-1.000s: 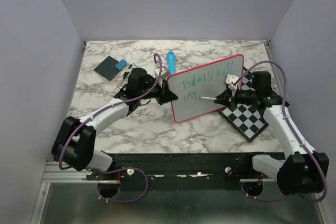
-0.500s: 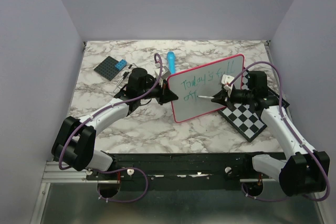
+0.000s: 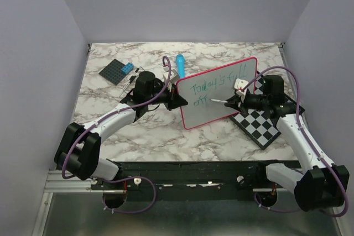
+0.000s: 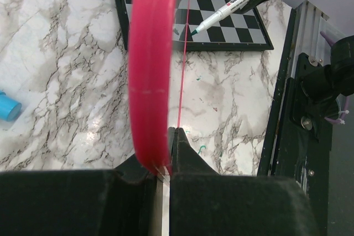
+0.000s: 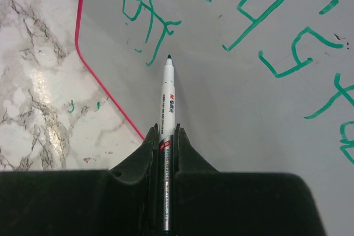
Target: Write a sentence on the whiteboard
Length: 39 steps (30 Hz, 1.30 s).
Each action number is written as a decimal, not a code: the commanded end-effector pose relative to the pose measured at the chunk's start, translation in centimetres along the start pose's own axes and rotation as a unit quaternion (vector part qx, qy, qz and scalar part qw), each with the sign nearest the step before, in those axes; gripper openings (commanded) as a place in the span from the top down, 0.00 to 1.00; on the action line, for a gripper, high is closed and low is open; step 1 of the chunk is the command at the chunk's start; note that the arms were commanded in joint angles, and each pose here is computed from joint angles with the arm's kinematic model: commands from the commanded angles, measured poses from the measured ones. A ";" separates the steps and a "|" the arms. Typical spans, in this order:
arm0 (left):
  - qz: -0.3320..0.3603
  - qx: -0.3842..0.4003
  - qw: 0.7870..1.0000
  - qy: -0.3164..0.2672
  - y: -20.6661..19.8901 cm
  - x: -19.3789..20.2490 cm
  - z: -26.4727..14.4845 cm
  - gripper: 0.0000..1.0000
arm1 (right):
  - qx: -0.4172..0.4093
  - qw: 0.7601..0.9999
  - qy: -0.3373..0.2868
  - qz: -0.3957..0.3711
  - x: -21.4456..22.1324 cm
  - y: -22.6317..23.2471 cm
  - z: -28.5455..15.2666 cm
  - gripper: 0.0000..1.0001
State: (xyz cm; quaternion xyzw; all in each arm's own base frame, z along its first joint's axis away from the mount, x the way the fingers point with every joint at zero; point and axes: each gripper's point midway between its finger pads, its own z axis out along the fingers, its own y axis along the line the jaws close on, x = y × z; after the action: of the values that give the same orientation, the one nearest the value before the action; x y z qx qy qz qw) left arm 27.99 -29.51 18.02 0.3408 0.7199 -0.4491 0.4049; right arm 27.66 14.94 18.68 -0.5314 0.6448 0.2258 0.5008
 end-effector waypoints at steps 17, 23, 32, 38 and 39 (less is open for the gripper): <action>-0.026 -0.039 0.996 0.077 1.4 4.9 -0.5 1.00 | 0.029 0.999 0.013 0.011 0.1 -2.0 0.1 0.99; -0.025 -0.038 0.996 0.077 1.3 4.9 -0.5 1.00 | 0.045 0.999 0.008 0.015 -0.4 -2.6 -0.2 0.99; -0.025 -0.039 0.996 0.078 1.4 4.9 -0.5 1.00 | 0.058 0.998 -0.002 0.031 -0.7 -3.3 -1.1 1.00; -0.025 -0.038 0.996 0.079 1.4 5.0 -0.5 1.00 | 0.065 0.997 0.002 0.040 0.0 -3.6 -1.5 0.99; -0.025 -0.038 0.996 0.078 1.4 5.0 -0.5 1.00 | 0.065 0.997 0.005 0.042 0.2 -3.5 -1.5 1.00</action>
State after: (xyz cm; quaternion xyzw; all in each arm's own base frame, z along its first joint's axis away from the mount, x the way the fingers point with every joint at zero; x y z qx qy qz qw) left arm 28.16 -29.44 17.97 0.3395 0.7216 -0.4452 0.4073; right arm 28.97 13.10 18.29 -0.4723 0.6932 0.2282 0.4943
